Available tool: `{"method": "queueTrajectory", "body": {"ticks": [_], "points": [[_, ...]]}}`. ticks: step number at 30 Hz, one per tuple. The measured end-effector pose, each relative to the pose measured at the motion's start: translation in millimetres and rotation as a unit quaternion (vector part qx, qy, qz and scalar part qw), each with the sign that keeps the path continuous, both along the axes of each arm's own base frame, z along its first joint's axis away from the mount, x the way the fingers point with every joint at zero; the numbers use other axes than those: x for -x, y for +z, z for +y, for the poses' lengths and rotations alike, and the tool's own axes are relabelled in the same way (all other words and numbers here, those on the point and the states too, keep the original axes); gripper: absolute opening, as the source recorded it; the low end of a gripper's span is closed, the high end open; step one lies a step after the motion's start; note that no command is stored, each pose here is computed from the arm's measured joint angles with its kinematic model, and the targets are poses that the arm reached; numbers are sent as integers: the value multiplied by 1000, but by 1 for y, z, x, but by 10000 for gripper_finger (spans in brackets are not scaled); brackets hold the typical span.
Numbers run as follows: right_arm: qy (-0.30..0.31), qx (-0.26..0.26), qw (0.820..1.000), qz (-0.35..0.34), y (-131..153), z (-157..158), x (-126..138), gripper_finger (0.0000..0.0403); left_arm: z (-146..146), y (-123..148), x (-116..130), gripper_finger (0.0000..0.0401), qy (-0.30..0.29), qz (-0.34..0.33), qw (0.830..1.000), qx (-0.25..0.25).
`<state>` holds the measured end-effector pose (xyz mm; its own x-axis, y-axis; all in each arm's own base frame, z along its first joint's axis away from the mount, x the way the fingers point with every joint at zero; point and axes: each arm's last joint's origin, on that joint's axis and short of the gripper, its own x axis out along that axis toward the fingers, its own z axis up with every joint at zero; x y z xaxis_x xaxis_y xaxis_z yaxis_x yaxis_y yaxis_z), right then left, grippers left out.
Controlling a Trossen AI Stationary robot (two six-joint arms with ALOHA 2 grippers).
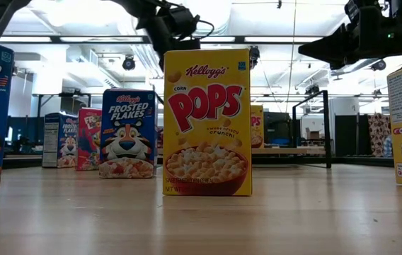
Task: Stack cereal on shelf
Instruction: Put the right red cereal box on the shelf
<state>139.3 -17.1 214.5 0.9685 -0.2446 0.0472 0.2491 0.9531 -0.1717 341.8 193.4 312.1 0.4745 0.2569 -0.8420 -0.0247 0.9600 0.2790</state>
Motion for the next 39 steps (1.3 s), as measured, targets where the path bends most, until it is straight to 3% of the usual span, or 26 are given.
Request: {"method": "queueTrajectory", "body": {"ticks": [5, 14, 20, 30, 36, 39], "points": [[0, 2, 1000, 0, 0, 0, 0, 9, -12, -18, -9, 146, -5, 18, 1000, 17], [-1, 3, 1000, 2, 0, 0, 0, 9, -3, -58, -24, 8, 44, 48, 998, 15], [-1, 6, 1000, 3, 0, 0, 0, 9, 5, -76, -28, 9, 83, 94, 991, -37], [-1, 6, 1000, 4, 0, 0, 0, 9, 19, -84, -26, 0, 120, 99, 986, -58], [-1, 6, 1000, 4, 0, 0, 0, 9, 21, -84, -25, 0, 127, 97, 986, -56], [-1, 6, 1000, 4, 0, 0, 0, 9, 21, -83, -27, 0, 125, 75, 989, -31]]}}
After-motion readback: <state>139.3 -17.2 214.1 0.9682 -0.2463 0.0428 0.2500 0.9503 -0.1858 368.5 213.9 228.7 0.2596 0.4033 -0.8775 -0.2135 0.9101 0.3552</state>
